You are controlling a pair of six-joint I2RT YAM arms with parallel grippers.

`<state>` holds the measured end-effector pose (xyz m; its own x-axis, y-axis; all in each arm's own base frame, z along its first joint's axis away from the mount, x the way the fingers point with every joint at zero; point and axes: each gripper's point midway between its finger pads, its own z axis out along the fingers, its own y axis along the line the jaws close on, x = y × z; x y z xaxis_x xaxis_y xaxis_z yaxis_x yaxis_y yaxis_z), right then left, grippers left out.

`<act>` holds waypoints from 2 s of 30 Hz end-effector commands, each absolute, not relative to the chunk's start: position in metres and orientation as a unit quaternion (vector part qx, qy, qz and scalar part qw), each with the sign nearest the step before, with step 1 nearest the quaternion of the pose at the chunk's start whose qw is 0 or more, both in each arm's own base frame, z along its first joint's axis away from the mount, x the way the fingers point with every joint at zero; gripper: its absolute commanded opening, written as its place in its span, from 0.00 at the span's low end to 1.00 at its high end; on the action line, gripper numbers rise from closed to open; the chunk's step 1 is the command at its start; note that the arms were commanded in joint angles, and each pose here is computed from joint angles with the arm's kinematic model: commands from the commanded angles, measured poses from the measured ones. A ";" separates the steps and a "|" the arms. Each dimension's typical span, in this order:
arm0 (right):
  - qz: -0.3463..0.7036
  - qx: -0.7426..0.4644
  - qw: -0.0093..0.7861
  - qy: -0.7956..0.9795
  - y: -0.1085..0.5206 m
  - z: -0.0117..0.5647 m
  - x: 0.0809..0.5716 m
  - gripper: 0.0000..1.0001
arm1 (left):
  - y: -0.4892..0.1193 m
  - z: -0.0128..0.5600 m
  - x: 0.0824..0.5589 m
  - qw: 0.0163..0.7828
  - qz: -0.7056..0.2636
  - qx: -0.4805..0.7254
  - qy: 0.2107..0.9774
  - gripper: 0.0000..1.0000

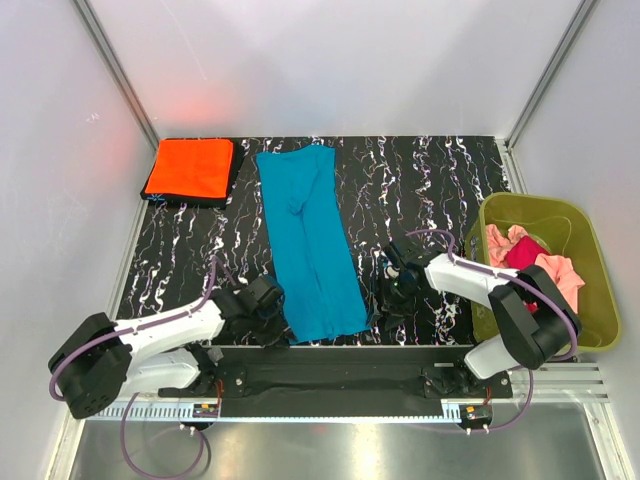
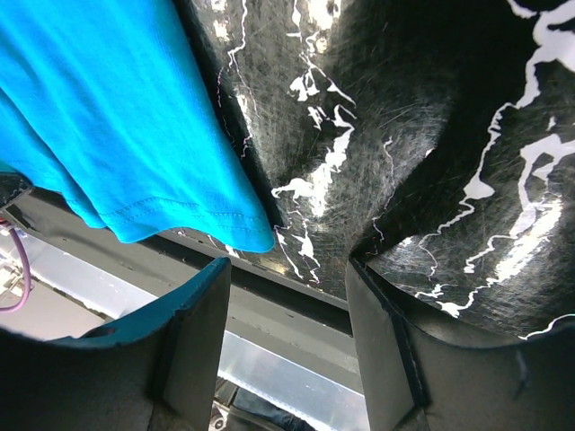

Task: Fold and stack the t-shirts
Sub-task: Fold the tshirt

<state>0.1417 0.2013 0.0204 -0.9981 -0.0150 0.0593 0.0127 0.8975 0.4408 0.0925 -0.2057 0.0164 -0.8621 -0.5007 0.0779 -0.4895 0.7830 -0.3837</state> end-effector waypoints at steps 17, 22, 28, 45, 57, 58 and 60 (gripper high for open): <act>-0.228 0.016 0.041 -0.973 0.211 0.005 0.156 0.61 | -0.185 0.003 0.091 0.033 -0.154 -0.280 0.947 0.23; -0.208 0.013 0.034 -0.977 0.207 0.000 0.161 0.59 | -0.185 0.003 0.091 0.033 -0.153 -0.277 0.948 0.18; -0.197 0.010 0.030 -0.980 0.205 -0.004 0.166 0.53 | -0.186 0.001 0.091 0.030 -0.148 -0.271 0.951 0.15; -0.212 -0.001 0.037 -0.977 0.212 -0.009 0.164 0.17 | -0.185 0.005 0.091 0.029 -0.134 -0.260 0.956 0.09; -0.284 -0.012 0.026 -0.958 0.239 0.063 0.179 0.00 | -0.190 0.073 0.126 0.083 -0.119 -0.206 0.968 0.00; -0.297 -0.007 0.015 -0.955 0.248 0.076 0.192 0.00 | -0.196 0.083 0.134 0.089 -0.125 -0.197 0.968 0.00; -0.300 -0.006 0.010 -0.954 0.255 0.088 0.209 0.00 | -0.190 0.091 0.148 0.097 -0.109 -0.203 0.968 0.00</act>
<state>0.1777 0.2401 0.0559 -0.9969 -0.0079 0.0788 0.0354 0.8455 0.5328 0.1326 -0.2040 0.0813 -0.8950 -0.4384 -0.0819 -0.3948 0.8643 -0.3118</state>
